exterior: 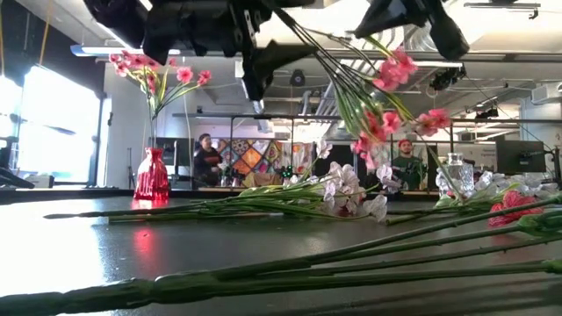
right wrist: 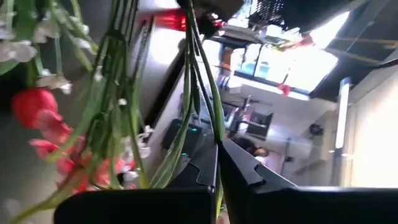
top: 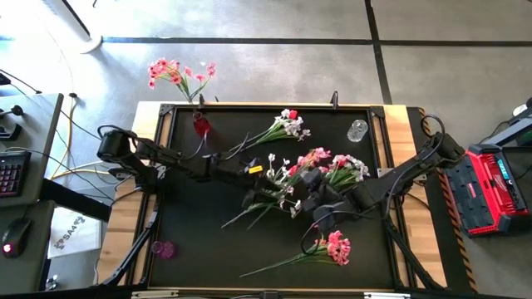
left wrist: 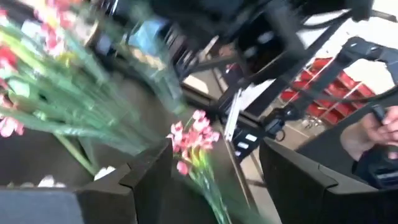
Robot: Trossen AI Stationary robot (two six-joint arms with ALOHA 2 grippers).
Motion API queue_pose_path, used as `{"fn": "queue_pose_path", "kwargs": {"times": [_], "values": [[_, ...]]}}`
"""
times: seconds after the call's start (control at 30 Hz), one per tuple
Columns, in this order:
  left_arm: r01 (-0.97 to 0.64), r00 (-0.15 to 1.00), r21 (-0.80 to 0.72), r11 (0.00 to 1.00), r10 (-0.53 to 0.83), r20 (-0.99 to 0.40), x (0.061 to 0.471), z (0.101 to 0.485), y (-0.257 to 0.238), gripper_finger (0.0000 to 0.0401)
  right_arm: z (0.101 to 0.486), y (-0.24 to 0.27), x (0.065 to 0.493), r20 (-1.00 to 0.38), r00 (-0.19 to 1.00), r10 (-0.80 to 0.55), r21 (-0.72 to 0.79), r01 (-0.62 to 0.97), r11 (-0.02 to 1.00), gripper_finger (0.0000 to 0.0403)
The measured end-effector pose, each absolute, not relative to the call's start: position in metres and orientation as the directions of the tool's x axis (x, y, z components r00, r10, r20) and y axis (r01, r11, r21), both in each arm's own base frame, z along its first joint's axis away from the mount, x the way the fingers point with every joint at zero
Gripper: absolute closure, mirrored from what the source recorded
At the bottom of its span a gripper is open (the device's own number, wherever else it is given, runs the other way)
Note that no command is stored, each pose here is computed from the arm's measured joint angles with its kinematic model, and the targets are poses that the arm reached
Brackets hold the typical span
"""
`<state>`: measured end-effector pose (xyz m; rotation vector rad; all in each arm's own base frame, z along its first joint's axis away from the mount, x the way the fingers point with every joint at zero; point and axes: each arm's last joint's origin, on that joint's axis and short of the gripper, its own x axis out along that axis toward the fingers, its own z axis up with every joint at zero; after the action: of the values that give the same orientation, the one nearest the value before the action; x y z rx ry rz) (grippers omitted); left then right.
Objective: Sort flowers into vase by color
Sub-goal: Put the top pink flower into the red vase
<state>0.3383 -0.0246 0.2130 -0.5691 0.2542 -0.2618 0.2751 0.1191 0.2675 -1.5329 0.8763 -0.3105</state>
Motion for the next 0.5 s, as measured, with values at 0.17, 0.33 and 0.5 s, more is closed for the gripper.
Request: {"fn": "queue_pose_path", "kwargs": {"times": [0.17,0.33,0.5], "values": [[0.069,0.929,-0.611,0.788,-0.274,-0.248,0.337,0.205,-0.016,0.0174,0.272,0.119,0.280,-0.285,0.693,-0.662,-0.935,-0.354,0.031,0.0403],[0.054,0.925,-0.640,0.766,-0.280,-0.257,0.337,0.203,-0.016,0.0174,0.271,0.111,0.285,-0.315,0.690,-0.652,-0.923,-0.383,0.041,0.0403],[0.045,0.924,-0.654,0.756,-0.281,-0.261,0.339,0.200,-0.016,0.0174,0.271,0.104,0.289,-0.333,0.689,-0.644,-0.921,-0.383,0.066,0.0403]]}}
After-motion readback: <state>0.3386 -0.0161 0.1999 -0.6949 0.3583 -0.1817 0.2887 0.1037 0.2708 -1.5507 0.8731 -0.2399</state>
